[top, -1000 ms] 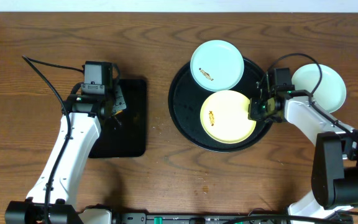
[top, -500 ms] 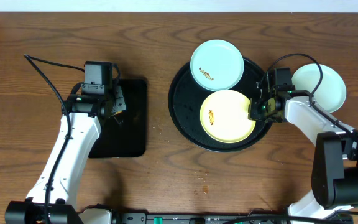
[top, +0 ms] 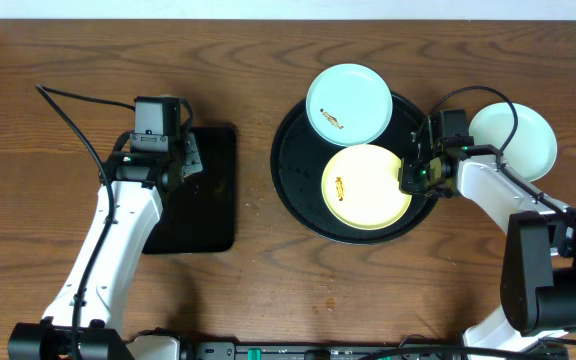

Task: Clean dirty plates on tray and stack at the side
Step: 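Lift the sponge from the black tray with the left gripper, then scrub the yellow plate with the sponge in the left gripper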

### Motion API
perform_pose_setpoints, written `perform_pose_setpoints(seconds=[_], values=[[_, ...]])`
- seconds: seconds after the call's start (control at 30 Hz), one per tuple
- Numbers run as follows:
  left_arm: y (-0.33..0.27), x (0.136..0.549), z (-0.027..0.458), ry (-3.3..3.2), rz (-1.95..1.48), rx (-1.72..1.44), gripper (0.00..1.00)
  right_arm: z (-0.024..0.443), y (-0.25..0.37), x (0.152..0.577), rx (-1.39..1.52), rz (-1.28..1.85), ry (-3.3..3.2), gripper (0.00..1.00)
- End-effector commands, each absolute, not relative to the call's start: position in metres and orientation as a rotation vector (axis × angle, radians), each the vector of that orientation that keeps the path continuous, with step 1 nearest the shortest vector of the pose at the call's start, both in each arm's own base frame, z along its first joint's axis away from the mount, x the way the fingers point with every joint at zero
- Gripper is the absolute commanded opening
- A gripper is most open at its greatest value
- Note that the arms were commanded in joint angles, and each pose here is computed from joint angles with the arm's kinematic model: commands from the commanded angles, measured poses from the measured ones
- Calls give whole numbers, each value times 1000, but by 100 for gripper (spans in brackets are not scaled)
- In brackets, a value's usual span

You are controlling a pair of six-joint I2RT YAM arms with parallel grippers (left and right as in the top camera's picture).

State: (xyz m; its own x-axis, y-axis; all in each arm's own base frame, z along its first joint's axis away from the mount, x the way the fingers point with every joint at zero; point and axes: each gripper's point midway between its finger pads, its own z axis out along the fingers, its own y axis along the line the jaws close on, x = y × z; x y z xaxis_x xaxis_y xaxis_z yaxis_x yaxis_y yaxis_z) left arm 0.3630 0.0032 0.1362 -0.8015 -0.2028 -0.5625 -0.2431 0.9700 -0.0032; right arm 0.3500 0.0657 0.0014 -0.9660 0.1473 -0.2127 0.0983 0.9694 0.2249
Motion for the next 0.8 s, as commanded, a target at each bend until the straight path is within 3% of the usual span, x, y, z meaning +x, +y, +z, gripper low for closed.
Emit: perform_pose_setpoints(seconds=[0.0,0.23,0.37,0.77], values=[[5,367,141,2517,102,-291,7,-14,55,339,207,236,2939,18],[-50,369,176,2542,-266,-157,7,-14,55,339,207,236,2938,17],[-92,367,188,2527,-426,-33,8,-14,55,339,207,236,2938,1],[-212,349,127,2642,-518,335,7,-14,63,338,190,272,2942,1]])
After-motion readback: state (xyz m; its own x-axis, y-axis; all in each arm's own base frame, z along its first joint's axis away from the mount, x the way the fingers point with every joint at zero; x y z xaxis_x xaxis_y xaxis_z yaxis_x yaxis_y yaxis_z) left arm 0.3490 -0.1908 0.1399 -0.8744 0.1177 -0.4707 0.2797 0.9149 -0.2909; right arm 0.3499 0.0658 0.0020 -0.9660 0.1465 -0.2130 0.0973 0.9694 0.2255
